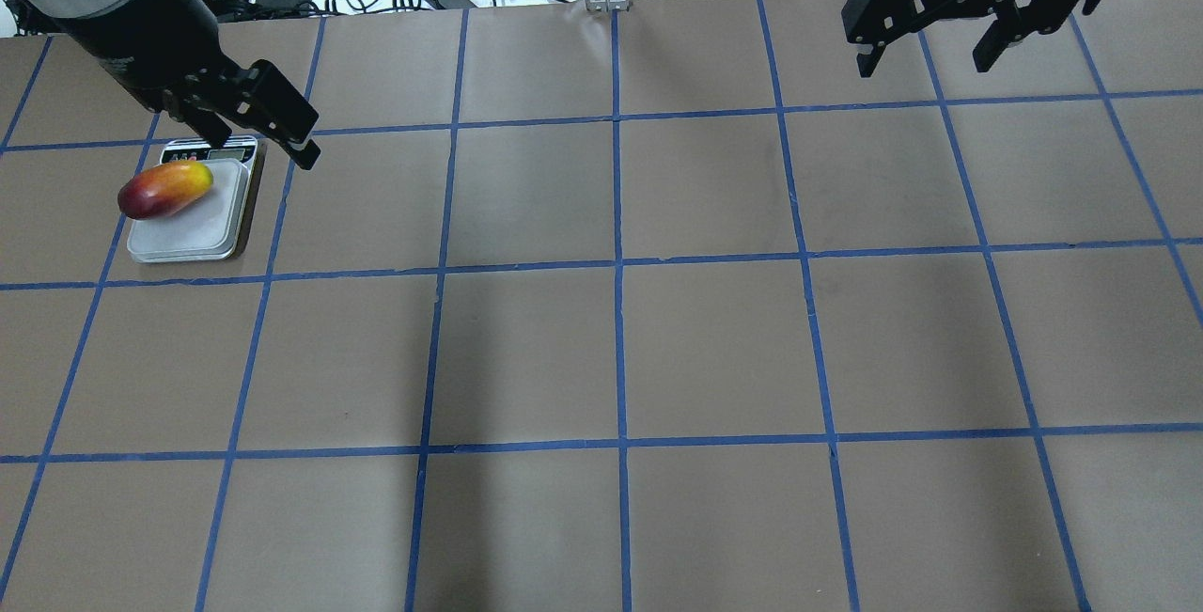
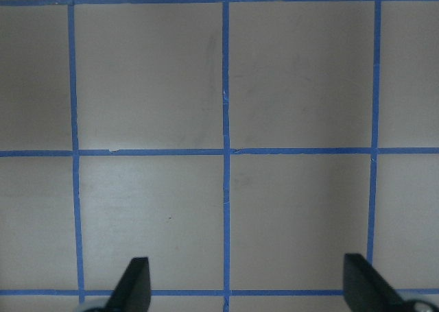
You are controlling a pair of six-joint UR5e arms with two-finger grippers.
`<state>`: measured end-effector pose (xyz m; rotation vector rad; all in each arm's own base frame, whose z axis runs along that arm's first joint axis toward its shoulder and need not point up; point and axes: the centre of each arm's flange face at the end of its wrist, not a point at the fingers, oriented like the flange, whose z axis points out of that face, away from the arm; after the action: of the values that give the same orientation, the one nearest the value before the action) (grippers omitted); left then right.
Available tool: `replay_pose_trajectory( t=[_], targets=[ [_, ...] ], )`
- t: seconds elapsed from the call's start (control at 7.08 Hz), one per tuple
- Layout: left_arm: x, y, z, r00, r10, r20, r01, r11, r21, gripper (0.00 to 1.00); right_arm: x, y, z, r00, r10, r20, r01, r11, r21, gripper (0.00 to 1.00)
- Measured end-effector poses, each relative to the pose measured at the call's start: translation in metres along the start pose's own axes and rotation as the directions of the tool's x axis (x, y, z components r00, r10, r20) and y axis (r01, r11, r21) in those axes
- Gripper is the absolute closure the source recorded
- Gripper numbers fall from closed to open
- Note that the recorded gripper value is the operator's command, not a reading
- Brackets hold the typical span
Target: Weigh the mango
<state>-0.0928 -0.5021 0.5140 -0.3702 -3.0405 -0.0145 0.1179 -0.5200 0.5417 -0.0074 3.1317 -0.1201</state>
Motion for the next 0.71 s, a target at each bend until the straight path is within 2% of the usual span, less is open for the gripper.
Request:
replay_pose_trajectory(
  t=[0.14,0.28,0.42,0.71],
  targets=[
    [0.014,-0.004,0.002,0.994,-0.109,0.004,0.109,0.994,0.008,0.00,0.000,0.000,0.000,1.000,0.000,0.000,0.000,1.000,0.000,0.00],
    [0.026,-0.007,0.004,0.984,-0.178,0.031,0.178,0.984,0.015,0.00,0.000,0.000,0.000,1.000,0.000,0.000,0.000,1.000,0.000,0.00],
    [0.033,-0.010,0.005,0.974,-0.213,0.071,0.212,0.977,0.028,0.00,0.000,0.000,0.000,1.000,0.000,0.000,0.000,1.000,0.000,0.00],
    [0.035,-0.015,0.003,0.969,-0.227,0.097,0.223,0.973,0.056,0.00,0.000,0.000,0.000,1.000,0.000,0.000,0.000,1.000,0.001,0.00]
  ],
)
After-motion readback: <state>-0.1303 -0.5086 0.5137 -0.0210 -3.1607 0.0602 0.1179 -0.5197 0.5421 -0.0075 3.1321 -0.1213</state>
